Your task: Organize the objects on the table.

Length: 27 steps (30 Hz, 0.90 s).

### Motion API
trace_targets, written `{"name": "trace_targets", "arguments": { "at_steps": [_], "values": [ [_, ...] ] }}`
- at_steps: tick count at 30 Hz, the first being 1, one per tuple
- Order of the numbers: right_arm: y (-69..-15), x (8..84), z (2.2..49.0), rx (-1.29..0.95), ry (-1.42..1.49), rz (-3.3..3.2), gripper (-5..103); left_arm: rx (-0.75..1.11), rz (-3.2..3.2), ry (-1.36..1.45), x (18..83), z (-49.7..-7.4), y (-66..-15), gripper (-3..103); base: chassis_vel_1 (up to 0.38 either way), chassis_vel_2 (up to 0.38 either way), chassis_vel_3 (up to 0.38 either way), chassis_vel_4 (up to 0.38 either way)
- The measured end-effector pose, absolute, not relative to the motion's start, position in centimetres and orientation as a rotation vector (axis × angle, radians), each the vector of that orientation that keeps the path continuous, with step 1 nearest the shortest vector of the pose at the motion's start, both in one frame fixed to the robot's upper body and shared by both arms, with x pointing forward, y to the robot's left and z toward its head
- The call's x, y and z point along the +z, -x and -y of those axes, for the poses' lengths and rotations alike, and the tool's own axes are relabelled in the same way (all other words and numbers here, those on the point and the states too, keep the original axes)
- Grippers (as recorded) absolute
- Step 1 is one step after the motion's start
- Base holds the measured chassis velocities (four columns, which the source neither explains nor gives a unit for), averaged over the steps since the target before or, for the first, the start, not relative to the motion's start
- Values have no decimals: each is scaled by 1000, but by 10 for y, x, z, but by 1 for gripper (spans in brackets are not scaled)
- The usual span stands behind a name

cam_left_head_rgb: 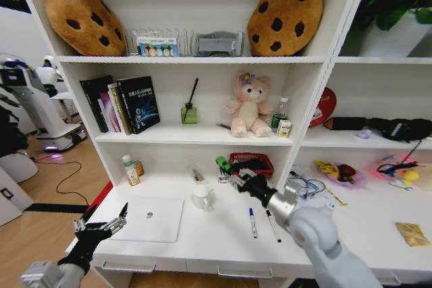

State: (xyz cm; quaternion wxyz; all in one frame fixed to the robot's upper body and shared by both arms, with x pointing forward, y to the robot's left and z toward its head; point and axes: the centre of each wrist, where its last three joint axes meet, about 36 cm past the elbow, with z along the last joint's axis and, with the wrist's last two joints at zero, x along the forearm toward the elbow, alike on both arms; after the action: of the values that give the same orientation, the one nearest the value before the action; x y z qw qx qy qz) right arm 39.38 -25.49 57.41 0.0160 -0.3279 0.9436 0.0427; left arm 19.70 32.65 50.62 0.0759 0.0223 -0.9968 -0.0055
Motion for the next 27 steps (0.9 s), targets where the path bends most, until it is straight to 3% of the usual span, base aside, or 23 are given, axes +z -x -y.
{"name": "trace_targets", "arguments": {
  "at_steps": [13,27],
  "values": [
    [-503,594,277,202,879,-2973,36,-16,2989,-67,506,-326,-197,100,0,0,0,0],
    [-571,585,215,240,1014,-3006,36,-16,2989,-67,506,-326,-197,100,0,0,0,0]
  ]
}}
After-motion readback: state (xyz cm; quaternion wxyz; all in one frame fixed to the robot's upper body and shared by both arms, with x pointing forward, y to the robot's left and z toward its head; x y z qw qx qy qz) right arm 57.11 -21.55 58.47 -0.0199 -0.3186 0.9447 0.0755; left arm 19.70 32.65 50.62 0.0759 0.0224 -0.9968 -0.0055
